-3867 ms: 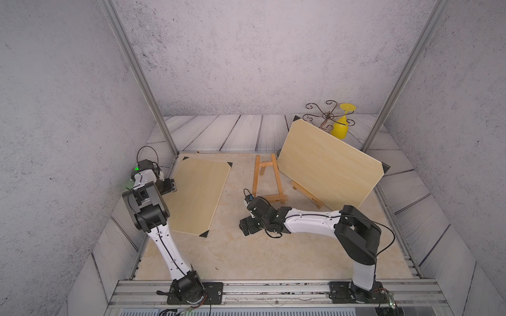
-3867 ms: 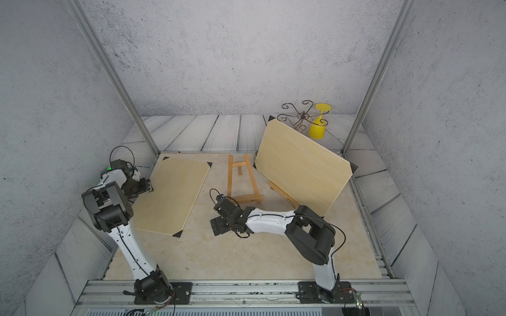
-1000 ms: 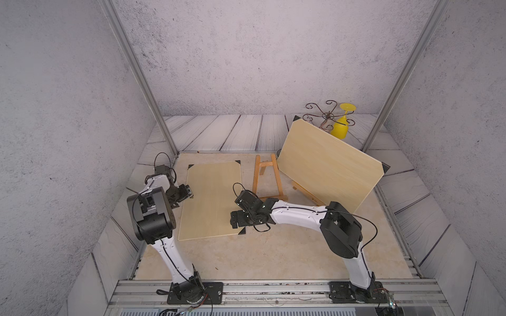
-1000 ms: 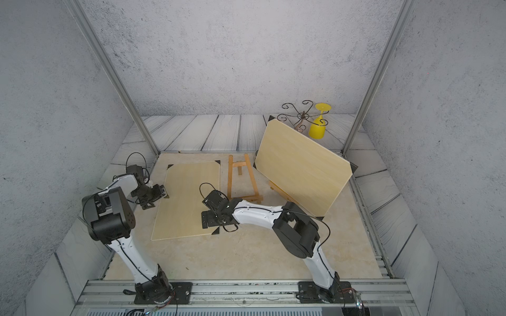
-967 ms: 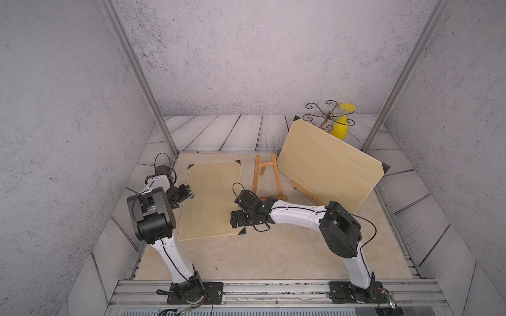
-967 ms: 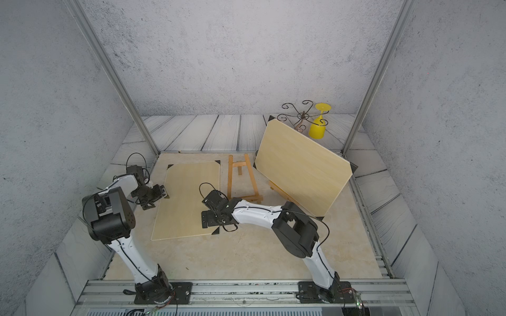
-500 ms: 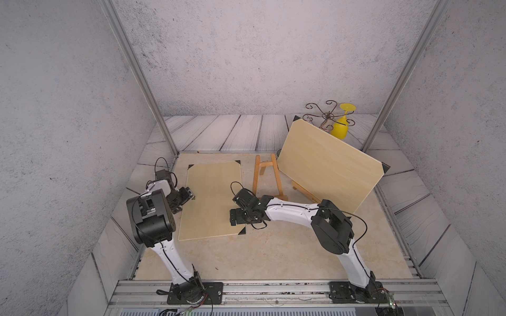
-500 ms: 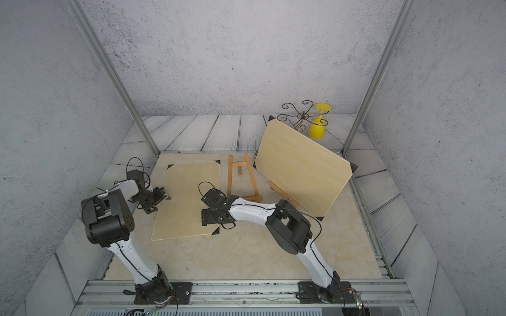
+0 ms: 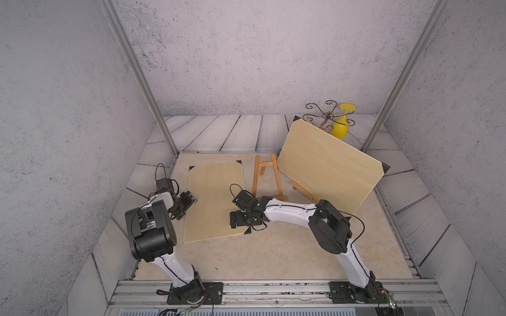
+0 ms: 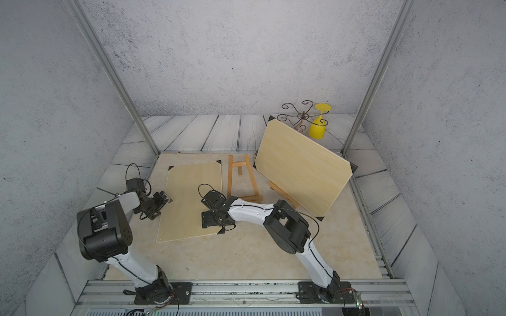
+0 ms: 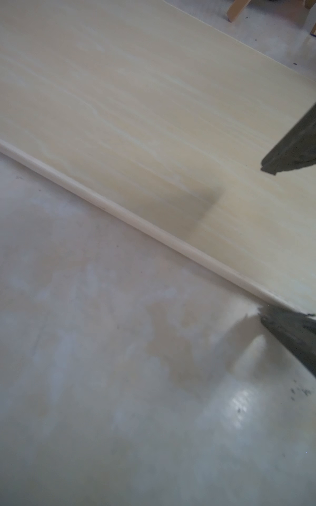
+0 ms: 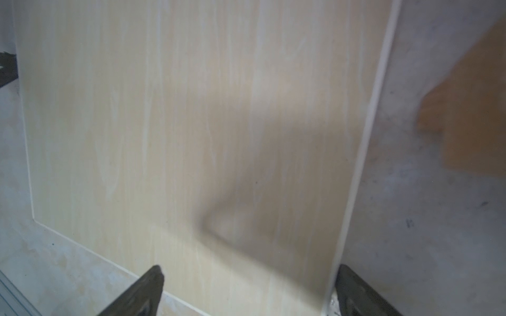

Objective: Assemble the easel
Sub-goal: Adjust the drawing board at the center of the board.

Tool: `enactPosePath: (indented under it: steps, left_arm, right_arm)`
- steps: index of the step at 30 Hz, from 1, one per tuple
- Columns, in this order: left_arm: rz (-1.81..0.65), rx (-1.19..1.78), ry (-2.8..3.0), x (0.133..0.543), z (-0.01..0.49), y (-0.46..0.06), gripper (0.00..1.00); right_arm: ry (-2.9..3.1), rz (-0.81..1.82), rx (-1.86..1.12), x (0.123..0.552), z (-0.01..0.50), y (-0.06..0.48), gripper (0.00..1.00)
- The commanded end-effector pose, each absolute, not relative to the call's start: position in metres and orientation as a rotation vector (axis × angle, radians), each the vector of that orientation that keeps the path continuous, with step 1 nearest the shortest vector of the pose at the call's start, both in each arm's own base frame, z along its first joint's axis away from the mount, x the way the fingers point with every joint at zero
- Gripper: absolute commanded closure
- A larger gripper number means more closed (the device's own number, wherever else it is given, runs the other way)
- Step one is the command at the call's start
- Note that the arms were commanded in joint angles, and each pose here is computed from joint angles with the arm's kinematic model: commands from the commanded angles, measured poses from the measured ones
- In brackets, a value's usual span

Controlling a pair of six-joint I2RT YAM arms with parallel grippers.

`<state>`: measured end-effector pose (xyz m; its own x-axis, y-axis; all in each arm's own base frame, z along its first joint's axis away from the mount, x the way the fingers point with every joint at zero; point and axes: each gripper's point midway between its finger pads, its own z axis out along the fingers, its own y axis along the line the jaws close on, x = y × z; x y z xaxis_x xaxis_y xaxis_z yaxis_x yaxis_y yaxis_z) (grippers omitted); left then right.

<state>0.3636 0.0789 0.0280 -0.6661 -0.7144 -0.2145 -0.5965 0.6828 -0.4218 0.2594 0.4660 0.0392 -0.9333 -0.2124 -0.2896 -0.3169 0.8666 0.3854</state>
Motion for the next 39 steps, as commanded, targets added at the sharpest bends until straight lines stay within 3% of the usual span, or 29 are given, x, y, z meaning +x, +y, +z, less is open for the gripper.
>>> enactPosePath:
  steps: [1, 7, 14, 19, 28, 39]
  left_arm:
    - [-0.54, -1.239, 2.719, 0.295, -0.014, 0.036, 0.17]
    - [-0.427, -1.275, 2.693, 0.269, -0.004, 0.044, 0.16]
    - [-0.223, -1.293, 2.581, 0.282, 0.041, 0.087, 0.14]
    - [-0.142, -1.295, 2.493, 0.299, 0.065, 0.124, 0.12]
    - [-0.368, -1.217, 2.452, 0.353, 0.066, 0.125, 0.14]
    - [-0.387, -1.187, 2.499, 0.366, 0.042, 0.124, 0.14]
  right_arm:
    - [2.871, 0.647, -0.459, 0.245, 0.019, 0.459, 0.03]
    - [2.877, 0.71, -0.518, 0.222, 0.032, 0.449, 0.03]
    - [2.886, 0.749, -0.566, 0.211, 0.029, 0.453, 0.02]
    - [2.866, 0.62, -0.563, 0.214, 0.03, 0.436, 0.01]
    - [2.829, 0.596, -0.366, 0.262, 0.038, 0.436, 0.01]
    - [2.842, 0.611, -0.337, 0.282, 0.025, 0.452, 0.01]
